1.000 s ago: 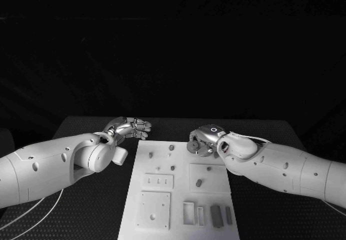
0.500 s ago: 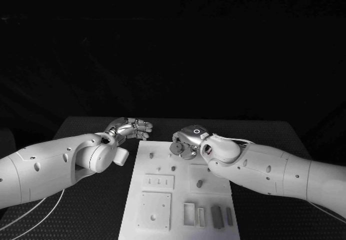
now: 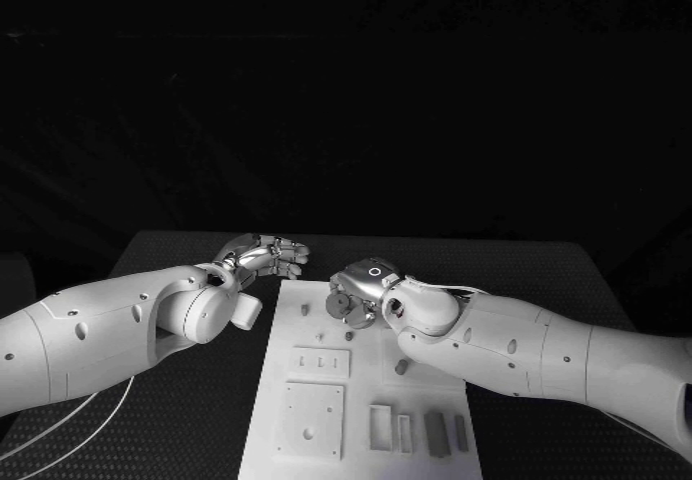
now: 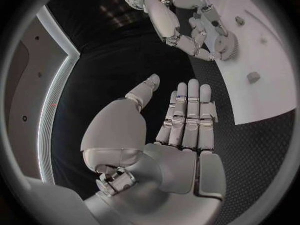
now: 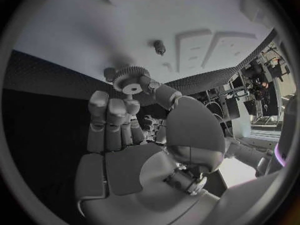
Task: Assemble the parts on the task board
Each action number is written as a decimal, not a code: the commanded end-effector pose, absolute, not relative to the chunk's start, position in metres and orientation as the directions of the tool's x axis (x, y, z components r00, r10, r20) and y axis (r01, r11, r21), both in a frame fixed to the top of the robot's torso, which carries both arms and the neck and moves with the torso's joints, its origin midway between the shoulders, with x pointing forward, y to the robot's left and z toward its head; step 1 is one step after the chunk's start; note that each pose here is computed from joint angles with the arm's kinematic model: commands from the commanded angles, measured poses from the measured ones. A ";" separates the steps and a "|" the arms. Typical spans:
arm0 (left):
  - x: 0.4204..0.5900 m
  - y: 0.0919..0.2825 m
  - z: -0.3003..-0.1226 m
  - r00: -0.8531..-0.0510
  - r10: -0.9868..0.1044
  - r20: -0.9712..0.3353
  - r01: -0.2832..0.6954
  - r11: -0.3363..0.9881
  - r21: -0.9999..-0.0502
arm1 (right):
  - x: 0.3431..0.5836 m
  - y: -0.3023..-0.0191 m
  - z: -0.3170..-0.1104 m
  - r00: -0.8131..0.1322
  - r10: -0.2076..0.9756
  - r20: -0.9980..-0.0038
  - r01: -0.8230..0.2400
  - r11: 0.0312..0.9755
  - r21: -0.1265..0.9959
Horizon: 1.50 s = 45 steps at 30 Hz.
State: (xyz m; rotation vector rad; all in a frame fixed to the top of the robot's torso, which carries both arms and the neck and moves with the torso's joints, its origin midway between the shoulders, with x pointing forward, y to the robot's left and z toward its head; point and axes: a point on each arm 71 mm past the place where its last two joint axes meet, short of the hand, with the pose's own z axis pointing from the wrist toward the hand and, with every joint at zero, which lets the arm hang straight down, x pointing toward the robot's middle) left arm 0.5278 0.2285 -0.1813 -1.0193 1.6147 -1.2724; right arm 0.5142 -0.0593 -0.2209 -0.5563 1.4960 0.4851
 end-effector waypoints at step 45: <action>0.528 0.226 -0.180 -0.346 -0.931 -0.116 -0.097 0.158 -0.983 | 0.516 -0.075 -0.237 0.005 0.009 -1.000 -0.596 0.803 0.004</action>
